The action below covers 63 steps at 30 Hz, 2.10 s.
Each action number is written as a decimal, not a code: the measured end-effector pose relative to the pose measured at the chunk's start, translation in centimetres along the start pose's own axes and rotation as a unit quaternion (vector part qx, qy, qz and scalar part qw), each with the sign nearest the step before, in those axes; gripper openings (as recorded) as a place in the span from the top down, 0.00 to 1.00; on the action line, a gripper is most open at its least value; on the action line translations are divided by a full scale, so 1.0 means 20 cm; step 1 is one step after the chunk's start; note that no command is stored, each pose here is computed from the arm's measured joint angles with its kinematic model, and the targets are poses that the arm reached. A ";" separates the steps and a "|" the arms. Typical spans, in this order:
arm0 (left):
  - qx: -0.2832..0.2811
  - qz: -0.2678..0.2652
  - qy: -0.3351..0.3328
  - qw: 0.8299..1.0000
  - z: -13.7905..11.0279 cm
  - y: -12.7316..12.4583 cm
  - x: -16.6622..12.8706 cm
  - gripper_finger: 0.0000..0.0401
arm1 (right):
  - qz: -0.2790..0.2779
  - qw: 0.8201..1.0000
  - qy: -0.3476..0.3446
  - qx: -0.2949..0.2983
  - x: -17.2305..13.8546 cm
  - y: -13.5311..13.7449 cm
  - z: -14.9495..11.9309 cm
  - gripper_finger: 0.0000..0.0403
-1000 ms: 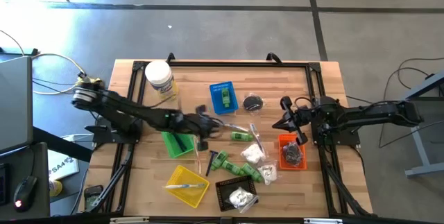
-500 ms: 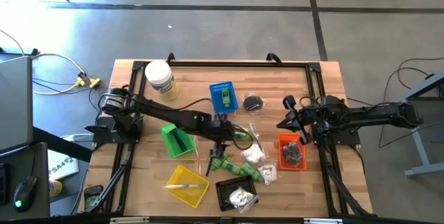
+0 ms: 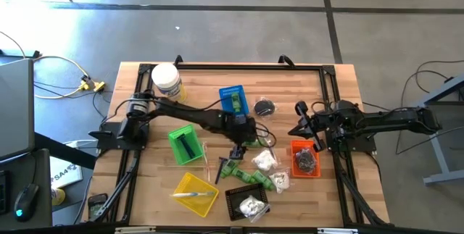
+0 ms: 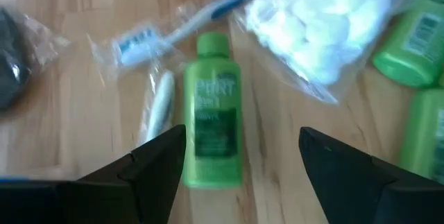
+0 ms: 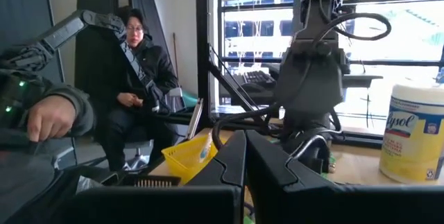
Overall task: Pick & Place Travel size toiletries
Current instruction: Put the shampoo bottle into the blue bin
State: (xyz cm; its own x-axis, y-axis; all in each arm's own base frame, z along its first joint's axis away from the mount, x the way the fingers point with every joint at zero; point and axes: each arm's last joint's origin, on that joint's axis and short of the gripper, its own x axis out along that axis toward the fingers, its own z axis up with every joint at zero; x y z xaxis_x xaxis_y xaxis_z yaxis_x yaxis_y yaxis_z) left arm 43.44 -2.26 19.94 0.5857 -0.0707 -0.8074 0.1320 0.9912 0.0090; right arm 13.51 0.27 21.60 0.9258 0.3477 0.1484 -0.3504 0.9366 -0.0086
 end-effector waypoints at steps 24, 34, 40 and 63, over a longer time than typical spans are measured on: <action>0.012 -0.005 0.020 1.000 -0.08 0.08 0.24 0.31 | -0.002 1.000 0.011 -0.005 0.00 0.00 -0.01 0.99; 0.011 -0.005 0.020 1.000 -0.08 0.08 0.24 0.54 | -0.001 1.000 0.017 -0.007 0.00 0.00 -0.02 0.99; 0.010 -0.005 0.020 1.000 -0.08 0.08 0.24 0.64 | -0.002 1.000 0.020 -0.006 0.00 0.00 -0.02 0.99; 0.016 0.119 -0.036 0.992 0.08 -0.04 -0.43 0.64 | -0.001 1.000 0.031 -0.001 0.00 0.00 -0.03 0.99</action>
State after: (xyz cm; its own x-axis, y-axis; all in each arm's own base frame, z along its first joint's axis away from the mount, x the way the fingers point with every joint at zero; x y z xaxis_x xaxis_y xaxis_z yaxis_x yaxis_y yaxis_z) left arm 39.48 -2.61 27.88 0.6584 0.1567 -0.7362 0.0067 0.9768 0.2139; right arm 13.60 0.27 20.97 0.9335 0.3476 0.0874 -0.3482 0.9374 -0.0095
